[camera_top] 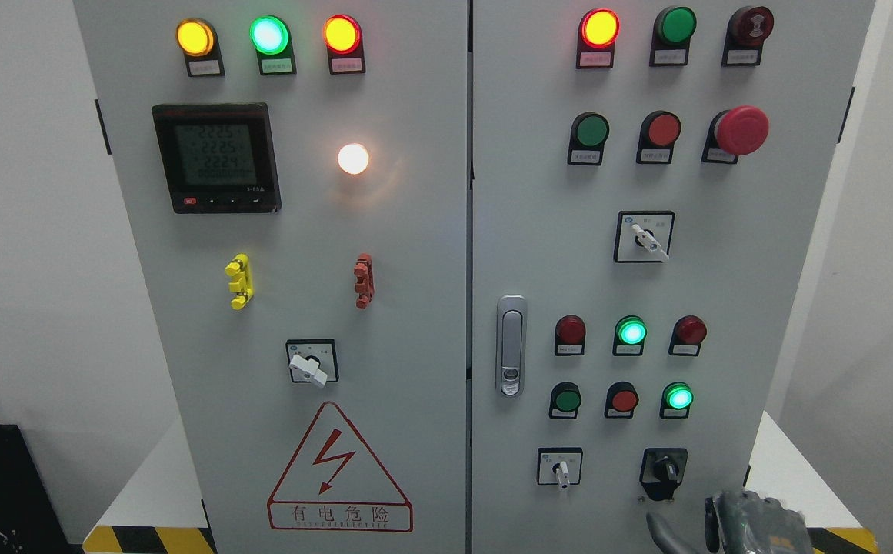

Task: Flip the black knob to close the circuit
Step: 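Raise the right hand up to the black rotary knob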

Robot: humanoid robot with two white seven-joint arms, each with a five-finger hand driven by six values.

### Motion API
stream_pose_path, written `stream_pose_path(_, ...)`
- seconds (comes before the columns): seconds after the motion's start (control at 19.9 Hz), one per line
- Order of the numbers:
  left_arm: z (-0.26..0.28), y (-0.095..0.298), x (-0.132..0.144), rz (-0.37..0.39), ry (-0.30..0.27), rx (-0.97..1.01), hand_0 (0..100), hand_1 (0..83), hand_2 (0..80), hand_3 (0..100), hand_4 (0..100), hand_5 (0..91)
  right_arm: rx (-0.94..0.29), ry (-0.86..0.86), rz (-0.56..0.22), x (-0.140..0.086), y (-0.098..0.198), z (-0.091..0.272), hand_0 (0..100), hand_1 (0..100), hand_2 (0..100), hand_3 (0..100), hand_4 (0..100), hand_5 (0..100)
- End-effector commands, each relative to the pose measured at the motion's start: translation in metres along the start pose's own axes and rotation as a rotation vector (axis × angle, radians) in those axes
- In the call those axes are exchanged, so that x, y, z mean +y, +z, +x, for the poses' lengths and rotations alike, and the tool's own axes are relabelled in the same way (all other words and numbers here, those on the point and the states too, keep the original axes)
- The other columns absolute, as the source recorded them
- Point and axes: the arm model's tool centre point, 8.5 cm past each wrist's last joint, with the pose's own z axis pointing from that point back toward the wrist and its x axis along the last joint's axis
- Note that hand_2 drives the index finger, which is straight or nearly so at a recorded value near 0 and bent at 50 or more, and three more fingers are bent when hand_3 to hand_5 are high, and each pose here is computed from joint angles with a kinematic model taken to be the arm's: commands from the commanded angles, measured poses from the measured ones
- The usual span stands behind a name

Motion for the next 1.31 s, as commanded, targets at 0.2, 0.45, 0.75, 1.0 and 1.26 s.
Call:
stream_pose_path(0.2,-0.0101,0.0001,0.001,0.002,0.022,-0.001,0,0.0,0.0,5,3,0.0,0.009,0.002,0.001,-0.001,-0.0083,-0.0003,0,0,88,100,73,81)
stream_pose_path(0.45,-0.0101,0.0001,0.0,0.001,0.022,-0.001,0,0.0,0.0,5,3,0.0,0.03,-0.001,0.004,0.0005,-0.0086,-0.0011,0,0,88,100,78,81)
stream_pose_path(0.75,-0.0101,0.0001,0.0,0.001,0.022,-0.001,0,0.0,0.0,5,3,0.0,0.057,-0.007,-0.003,-0.0014,-0.0099,-0.002,0,2,89,100,78,83)
stream_pose_path(1.0,-0.0101,0.0001,0.001,0.002,0.022,-0.001,0,0.0,0.0,5,3,0.0,0.059,-0.009,-0.006,-0.0021,-0.0109,0.0028,0,4,89,100,79,84)
stream_pose_path(1.26,-0.0101,0.0001,0.001,0.002,0.022,-0.001,0,0.0,0.0,5,3,0.0,0.064,-0.011,-0.004,-0.0008,-0.0104,0.0058,0,4,89,100,79,84)
